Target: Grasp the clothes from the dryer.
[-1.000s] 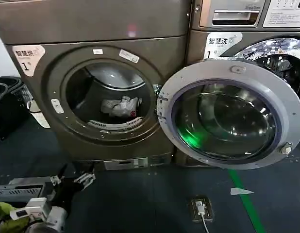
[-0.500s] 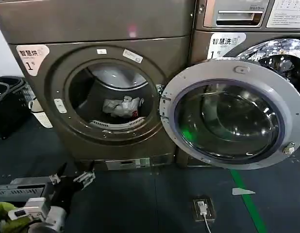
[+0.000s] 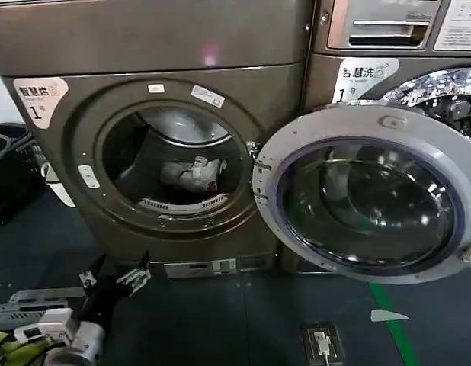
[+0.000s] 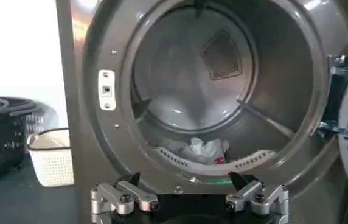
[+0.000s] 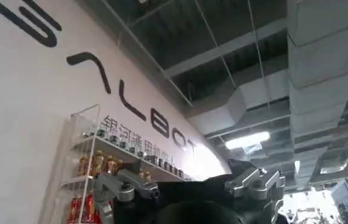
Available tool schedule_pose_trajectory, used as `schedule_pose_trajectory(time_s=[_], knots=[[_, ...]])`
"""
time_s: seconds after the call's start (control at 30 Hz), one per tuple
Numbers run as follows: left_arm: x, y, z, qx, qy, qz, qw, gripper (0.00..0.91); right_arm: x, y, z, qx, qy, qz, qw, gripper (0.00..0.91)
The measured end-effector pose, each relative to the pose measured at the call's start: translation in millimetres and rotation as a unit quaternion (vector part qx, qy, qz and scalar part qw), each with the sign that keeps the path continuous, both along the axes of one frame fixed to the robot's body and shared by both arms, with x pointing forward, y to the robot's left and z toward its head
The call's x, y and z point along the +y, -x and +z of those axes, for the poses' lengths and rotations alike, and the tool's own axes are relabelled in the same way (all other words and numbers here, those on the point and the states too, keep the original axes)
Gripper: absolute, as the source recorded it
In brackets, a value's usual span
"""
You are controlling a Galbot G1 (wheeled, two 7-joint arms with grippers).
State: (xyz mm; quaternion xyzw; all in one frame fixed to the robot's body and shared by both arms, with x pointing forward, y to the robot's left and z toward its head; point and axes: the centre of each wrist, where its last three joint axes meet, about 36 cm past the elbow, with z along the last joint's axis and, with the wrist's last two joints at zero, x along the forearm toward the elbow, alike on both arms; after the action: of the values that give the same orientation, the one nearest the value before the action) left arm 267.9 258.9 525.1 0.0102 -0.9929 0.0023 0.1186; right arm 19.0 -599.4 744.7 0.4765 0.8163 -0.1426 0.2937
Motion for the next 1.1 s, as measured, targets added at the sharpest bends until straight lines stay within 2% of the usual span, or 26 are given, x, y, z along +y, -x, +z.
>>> schedule_pose_trajectory(time_s=[1.1], knots=[[-3.1,2.0,0.0,0.002,-0.003,-0.010,1.000,0.907,0.9,1.6,-2.2,0.000,0.000,0.001,1.000,0.907]])
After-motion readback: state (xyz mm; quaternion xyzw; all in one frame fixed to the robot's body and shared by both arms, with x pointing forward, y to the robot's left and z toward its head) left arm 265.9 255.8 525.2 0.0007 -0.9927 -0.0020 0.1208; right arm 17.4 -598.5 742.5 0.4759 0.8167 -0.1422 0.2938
